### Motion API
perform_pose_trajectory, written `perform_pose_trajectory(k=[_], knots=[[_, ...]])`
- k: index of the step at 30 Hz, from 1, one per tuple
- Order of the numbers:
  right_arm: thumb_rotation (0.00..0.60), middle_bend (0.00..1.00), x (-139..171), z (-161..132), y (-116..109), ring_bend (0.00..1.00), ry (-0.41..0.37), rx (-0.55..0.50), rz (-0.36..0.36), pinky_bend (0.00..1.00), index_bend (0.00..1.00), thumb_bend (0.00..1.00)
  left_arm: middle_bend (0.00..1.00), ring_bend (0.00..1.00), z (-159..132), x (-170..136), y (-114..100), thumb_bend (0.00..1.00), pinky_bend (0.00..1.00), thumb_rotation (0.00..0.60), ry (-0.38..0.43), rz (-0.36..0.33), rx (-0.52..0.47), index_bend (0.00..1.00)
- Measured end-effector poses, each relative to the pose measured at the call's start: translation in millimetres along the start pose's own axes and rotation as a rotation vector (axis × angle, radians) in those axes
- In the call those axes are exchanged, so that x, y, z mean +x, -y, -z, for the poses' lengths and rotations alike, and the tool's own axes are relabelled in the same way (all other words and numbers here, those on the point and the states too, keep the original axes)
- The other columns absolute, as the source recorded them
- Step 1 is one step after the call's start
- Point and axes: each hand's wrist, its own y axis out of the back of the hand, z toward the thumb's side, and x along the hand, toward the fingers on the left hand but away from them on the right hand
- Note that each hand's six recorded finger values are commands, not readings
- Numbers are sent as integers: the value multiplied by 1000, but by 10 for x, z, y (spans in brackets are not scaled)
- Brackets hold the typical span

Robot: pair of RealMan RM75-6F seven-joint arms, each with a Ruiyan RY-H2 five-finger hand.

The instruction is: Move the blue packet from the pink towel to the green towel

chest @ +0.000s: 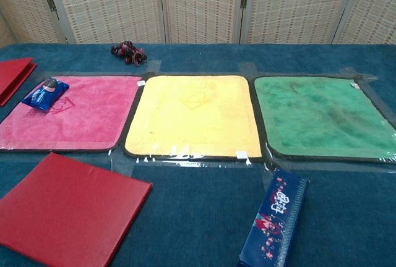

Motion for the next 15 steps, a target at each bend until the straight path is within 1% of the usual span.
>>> perform_pose_trajectory(k=[9, 15], knots=[[600, 0, 22, 23, -22, 25, 0, -4, 11, 0, 0, 318, 107, 101, -27, 33, -10, 452, 63, 600, 9, -4, 2, 176], [600, 0, 43, 40, -68, 25, -4, -1, 22, 0, 0, 318, 113, 107, -101, 151, -35, 462, 64, 600, 49, -13, 2, 180]])
